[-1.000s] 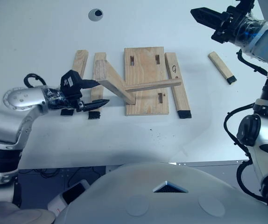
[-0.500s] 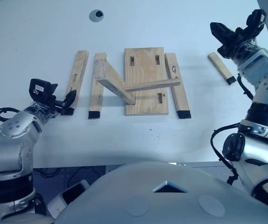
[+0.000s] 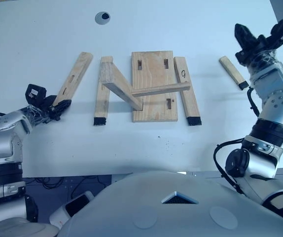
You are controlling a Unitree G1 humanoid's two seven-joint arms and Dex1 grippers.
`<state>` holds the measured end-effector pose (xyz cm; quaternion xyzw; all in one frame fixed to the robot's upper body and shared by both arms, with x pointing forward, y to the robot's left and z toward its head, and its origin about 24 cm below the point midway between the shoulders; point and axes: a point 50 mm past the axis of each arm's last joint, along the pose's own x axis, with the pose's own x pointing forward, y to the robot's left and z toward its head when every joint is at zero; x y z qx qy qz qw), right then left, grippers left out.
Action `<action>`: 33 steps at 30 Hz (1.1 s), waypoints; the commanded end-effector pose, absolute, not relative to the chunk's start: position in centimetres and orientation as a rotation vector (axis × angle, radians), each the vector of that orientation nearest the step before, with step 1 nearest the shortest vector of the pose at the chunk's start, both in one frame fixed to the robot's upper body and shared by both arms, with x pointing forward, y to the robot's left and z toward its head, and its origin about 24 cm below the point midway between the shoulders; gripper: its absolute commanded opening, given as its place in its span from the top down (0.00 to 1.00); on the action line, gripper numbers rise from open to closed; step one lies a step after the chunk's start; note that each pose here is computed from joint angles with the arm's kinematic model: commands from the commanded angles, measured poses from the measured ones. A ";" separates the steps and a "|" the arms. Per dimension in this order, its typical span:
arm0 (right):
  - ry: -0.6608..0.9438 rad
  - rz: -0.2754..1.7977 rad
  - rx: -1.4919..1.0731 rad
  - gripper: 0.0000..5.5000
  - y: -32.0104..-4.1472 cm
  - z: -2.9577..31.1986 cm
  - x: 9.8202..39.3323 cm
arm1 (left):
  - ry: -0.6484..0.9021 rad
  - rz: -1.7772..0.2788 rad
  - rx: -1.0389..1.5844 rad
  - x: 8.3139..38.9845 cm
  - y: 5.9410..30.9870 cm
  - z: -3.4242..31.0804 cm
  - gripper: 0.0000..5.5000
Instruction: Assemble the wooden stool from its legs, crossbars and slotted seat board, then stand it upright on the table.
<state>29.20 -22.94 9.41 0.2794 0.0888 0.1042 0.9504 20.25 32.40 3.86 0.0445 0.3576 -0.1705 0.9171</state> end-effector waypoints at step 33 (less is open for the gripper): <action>-0.250 1.512 0.847 0.41 -16.3 28.2 29.2 | 0.026 -1.387 -0.498 25.6 16.2 24.5 0.63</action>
